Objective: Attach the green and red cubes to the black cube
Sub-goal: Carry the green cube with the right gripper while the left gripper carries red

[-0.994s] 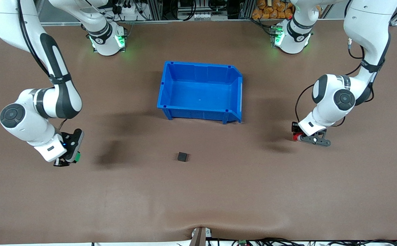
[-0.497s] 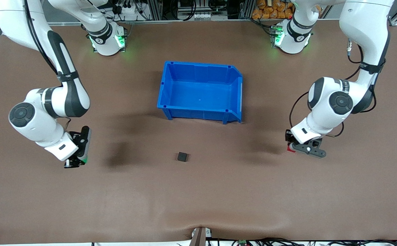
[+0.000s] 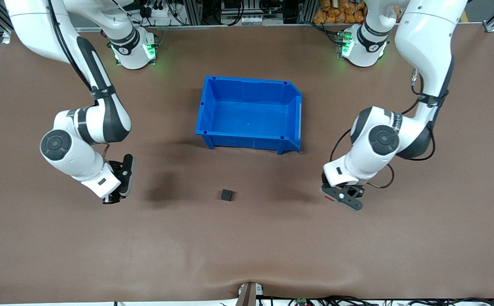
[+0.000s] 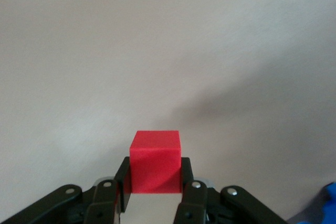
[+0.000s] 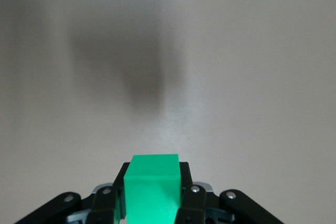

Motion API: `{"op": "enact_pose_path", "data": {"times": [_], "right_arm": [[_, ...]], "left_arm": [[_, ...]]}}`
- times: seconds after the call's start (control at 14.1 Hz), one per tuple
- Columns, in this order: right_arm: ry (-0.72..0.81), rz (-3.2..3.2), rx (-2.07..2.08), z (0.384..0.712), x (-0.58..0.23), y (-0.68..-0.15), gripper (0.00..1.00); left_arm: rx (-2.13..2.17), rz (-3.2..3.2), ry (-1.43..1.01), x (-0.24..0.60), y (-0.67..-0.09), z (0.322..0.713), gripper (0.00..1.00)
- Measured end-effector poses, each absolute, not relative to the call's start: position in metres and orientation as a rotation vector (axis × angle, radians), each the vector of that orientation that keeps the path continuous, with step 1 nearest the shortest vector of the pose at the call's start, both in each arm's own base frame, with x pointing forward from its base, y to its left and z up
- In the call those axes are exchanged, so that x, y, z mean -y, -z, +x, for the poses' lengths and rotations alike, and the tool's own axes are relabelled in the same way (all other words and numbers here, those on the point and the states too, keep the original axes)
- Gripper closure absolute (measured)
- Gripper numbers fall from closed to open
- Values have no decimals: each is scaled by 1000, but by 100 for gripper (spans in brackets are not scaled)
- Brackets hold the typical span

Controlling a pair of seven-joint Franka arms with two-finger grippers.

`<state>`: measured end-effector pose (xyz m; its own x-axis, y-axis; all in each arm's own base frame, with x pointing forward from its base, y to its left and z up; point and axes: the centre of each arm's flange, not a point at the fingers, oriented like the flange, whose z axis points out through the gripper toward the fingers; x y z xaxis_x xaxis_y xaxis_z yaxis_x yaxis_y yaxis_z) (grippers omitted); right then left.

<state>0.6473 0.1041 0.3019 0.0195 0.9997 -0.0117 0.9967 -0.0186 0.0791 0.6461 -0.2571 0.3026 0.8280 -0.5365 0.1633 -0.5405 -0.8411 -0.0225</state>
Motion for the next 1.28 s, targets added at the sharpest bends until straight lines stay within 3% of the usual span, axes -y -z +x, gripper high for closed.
{"op": "enact_pose_path", "data": {"times": [0.5, 1.28], "right_arm": [[-29, 2340, -2037, 638, -139, -300, 60], [-7, 2598, -1902, 631, -154, -305, 60]], "left_arm": [[1136, 2896, -191, 343, -304, 641, 60], [2001, 2403, -241, 426, -254, 647, 60]]}}
